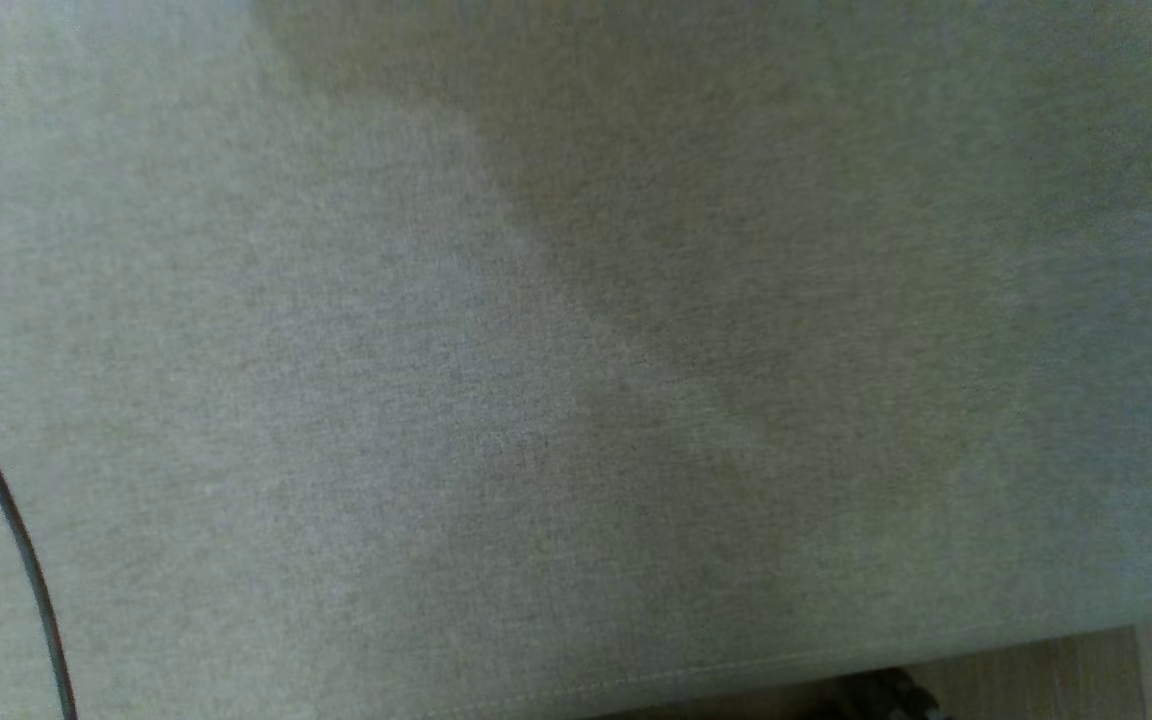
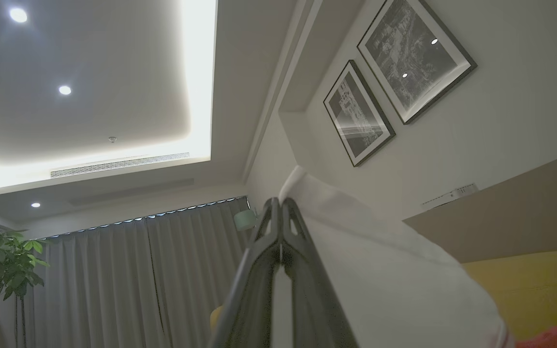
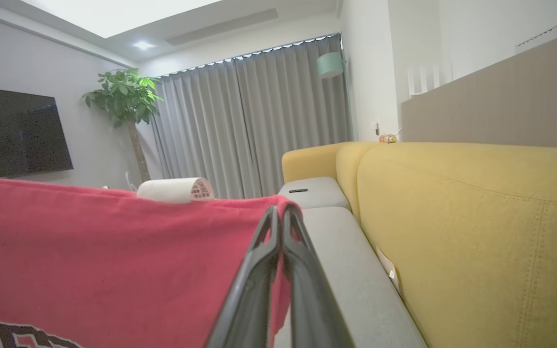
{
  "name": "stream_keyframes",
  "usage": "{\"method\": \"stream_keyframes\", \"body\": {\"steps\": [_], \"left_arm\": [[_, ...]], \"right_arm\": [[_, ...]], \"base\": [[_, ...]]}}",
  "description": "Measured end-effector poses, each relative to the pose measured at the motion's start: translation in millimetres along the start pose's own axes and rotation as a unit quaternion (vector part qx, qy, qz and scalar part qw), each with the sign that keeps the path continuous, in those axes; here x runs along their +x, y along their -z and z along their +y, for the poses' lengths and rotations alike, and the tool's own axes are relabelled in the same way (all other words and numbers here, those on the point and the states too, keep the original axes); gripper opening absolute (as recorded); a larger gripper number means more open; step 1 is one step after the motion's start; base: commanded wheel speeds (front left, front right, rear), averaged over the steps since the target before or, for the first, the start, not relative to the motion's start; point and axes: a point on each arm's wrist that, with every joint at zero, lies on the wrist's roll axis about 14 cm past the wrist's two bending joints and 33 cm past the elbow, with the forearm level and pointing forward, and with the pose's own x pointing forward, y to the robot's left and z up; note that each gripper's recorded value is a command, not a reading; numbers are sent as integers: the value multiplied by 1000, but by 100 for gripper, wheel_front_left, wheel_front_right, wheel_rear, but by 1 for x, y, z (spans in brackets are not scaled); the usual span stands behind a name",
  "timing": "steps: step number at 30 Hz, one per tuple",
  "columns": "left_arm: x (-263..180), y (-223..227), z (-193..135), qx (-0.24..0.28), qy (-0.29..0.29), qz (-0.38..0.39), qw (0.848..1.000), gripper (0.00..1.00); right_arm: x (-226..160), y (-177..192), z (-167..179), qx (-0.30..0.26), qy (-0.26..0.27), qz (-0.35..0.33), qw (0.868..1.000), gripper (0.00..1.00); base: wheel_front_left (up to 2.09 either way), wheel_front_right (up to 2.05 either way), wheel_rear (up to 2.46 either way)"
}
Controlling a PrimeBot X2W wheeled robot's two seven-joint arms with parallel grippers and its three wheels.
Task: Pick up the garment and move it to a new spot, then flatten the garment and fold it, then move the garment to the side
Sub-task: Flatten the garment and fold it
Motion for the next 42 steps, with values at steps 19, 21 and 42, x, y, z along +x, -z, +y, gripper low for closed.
{"method": "stream_keyframes", "body": {"steps": [19, 21, 42], "left_arm": [[-217, 133, -75, -127, -2, 240, 962, 0], [-241, 121, -82, -137, -6, 258, 956, 0], [-416, -12, -132, -186, -65, 398, 896, 0]], "right_arm": [[-71, 192, -19, 20, 31, 188, 982, 0], [-93, 194, -24, 32, 44, 201, 978, 0], [-299, 181, 2, 35, 48, 267, 962, 0]], "base": [[0, 0, 0], [0, 0, 0], [0, 0, 0]]}}
